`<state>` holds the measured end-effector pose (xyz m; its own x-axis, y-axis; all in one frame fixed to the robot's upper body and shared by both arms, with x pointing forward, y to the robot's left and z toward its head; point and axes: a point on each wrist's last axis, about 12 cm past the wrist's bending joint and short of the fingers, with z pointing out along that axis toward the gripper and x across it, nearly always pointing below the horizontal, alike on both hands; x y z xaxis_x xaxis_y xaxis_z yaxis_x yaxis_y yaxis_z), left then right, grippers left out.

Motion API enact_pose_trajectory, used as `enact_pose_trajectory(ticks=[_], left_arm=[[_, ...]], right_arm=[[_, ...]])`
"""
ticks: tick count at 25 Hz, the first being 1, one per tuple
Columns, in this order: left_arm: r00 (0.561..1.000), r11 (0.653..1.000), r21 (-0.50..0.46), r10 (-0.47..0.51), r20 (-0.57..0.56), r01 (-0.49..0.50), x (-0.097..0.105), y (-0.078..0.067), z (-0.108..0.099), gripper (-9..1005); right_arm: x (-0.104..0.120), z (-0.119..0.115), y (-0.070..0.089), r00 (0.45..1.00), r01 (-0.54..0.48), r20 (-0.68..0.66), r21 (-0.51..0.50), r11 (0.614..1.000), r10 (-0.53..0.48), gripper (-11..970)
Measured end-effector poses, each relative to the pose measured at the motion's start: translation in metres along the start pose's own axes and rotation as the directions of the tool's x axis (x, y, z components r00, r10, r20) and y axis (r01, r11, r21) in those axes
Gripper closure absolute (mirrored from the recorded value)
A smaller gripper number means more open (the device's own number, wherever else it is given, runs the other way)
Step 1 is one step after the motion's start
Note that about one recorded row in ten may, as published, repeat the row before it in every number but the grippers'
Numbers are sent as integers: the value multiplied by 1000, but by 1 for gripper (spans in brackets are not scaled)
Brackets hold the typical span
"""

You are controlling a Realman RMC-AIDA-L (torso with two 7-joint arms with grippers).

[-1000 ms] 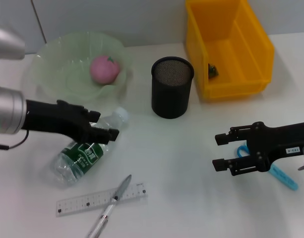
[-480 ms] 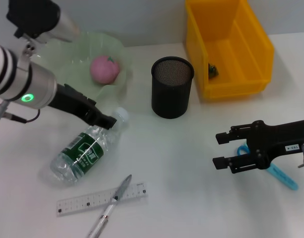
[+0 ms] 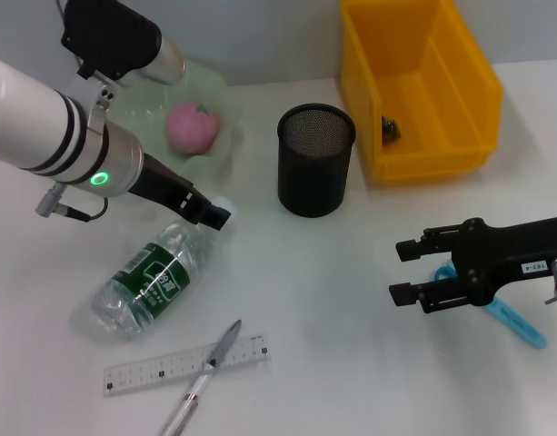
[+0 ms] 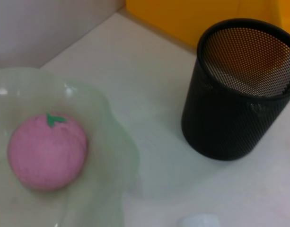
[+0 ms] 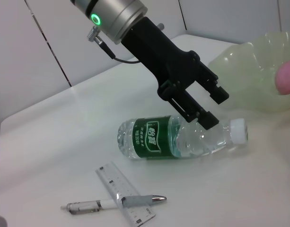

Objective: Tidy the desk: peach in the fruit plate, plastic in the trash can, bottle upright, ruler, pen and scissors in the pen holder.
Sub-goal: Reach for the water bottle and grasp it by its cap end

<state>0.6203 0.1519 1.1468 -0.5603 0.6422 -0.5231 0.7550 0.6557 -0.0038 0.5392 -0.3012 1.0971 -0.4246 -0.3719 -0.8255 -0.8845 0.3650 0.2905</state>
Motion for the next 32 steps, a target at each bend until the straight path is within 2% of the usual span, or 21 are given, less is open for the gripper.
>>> enact_pose_trajectory(ticks=[11,32], left_arm=[[999,999,-2,-34,3,34,-1,1,17,271],[999,998,-21,-54,10,54,6,2,36,273]], right_arm=[[-4,3,-1,1000,-4,2,-6,1000,4,204],[-4,3,-1,1000,-6,3,-5,1000,6,204]])
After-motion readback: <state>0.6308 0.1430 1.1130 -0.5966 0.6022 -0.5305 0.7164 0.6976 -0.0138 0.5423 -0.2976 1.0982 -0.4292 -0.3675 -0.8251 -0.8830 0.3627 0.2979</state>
